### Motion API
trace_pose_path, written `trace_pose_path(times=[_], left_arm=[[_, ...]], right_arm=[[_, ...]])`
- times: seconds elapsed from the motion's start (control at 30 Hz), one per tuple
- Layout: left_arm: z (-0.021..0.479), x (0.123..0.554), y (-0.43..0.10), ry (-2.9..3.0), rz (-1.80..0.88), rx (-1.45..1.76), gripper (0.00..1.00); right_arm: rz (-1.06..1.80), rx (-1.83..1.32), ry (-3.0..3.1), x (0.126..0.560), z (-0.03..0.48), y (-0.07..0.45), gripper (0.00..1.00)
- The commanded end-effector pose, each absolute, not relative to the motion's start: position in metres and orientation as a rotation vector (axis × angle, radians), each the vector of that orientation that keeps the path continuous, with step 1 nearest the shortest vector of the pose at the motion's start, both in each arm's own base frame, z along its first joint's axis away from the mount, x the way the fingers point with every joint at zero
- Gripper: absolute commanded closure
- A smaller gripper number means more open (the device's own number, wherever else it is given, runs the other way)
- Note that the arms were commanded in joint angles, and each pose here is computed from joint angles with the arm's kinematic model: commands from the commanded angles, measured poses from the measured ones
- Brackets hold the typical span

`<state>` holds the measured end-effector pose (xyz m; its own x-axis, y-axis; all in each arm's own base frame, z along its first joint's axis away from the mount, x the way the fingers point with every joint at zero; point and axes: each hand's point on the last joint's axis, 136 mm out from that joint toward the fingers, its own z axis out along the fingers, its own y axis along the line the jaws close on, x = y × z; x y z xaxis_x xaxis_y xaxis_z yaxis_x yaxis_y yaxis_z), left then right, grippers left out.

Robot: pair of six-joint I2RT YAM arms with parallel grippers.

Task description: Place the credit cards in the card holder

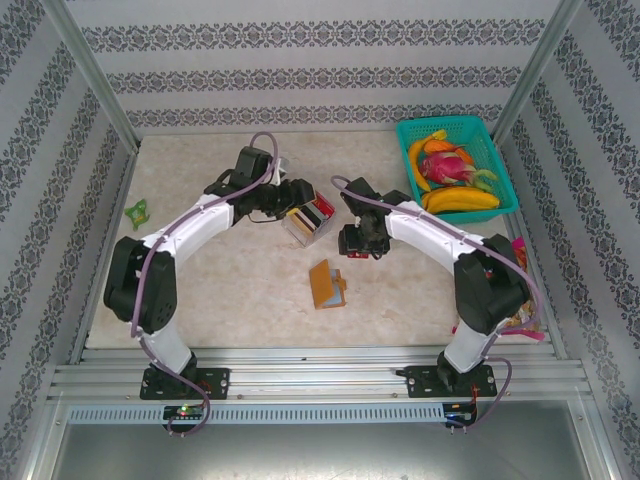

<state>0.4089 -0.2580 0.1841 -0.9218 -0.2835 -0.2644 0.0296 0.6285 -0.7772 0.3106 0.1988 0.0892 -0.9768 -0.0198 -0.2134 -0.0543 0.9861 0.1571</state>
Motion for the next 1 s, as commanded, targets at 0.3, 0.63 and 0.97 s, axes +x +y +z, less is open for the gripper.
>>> trace_pose_path(times=[0.3, 0.63, 0.97], left_arm=[[0.162, 0.399, -0.29, 2.61, -1.275, -0.239, 0.43], [0.156, 0.398, -0.208, 2.487, -1.004, -0.536, 0.43], [0.145, 0.39, -0.193, 2.502, -1.025, -0.555, 0.42]], right_arm=[[0.288, -0.097, 2.889, 0.299, 0.098, 0.202, 0.34], [0.281, 0.224, 2.984, 0.319, 0.042, 0.223, 0.21], [0.234, 0.304, 3.013, 0.32, 0.023, 0.239, 0.14]])
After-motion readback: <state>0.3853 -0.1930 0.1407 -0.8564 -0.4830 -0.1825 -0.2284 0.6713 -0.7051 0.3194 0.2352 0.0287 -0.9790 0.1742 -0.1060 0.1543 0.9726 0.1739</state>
